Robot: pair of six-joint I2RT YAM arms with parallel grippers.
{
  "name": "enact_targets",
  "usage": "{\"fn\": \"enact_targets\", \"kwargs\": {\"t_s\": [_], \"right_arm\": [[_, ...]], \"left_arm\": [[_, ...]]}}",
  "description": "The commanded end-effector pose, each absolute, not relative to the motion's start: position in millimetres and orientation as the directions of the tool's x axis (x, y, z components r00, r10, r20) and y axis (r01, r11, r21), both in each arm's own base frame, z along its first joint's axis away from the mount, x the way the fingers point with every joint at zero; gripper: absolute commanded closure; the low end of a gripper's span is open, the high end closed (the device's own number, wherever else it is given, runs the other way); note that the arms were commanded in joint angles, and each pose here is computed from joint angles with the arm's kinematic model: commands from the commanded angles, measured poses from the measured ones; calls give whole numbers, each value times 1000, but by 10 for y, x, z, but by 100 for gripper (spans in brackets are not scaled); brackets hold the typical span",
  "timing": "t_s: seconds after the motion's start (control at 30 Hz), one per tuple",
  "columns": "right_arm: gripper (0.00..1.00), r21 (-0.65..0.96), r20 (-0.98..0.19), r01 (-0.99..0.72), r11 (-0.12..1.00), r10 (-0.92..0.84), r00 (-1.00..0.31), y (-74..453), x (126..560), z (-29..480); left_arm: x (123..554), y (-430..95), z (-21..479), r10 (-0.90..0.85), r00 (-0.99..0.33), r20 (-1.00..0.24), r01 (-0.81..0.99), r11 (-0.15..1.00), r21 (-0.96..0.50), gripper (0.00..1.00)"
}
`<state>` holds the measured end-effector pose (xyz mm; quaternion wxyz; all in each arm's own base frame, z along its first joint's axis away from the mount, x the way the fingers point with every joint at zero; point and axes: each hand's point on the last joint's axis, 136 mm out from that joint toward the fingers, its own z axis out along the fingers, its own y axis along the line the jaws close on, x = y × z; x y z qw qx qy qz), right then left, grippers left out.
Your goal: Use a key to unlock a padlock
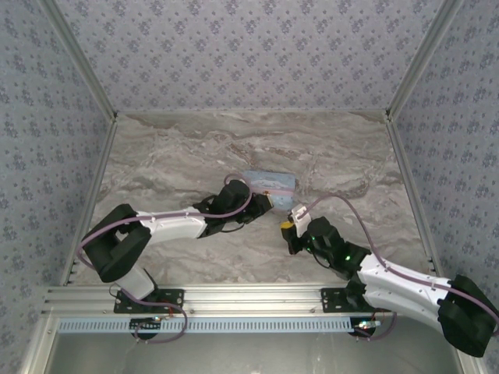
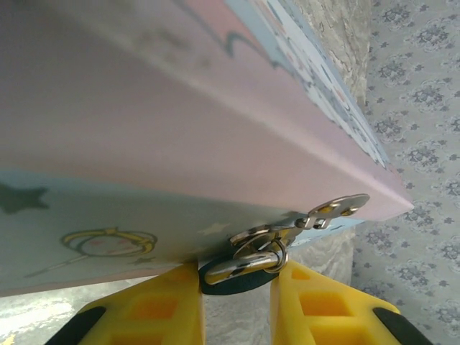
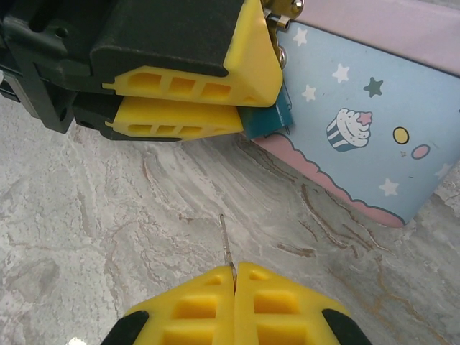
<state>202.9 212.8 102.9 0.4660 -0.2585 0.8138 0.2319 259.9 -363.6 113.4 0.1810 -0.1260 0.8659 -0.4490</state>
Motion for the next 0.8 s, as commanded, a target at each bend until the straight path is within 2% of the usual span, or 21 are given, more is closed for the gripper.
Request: {"fn": "enact_targets", "kwargs": {"t_s": [0.0, 0.77], "right_arm": [[100, 138, -897, -642, 754, -180, -404, 2118, 2076, 1081], [100, 261, -886, -680, 685, -109, -450, 2169, 2349, 1094]], "left_arm": [[2604, -3742, 1517, -396, -895, -207, -3, 469, -883, 76], [2587, -3737, 1558, -406, -894, -190, -13, 446, -895, 76]]}}
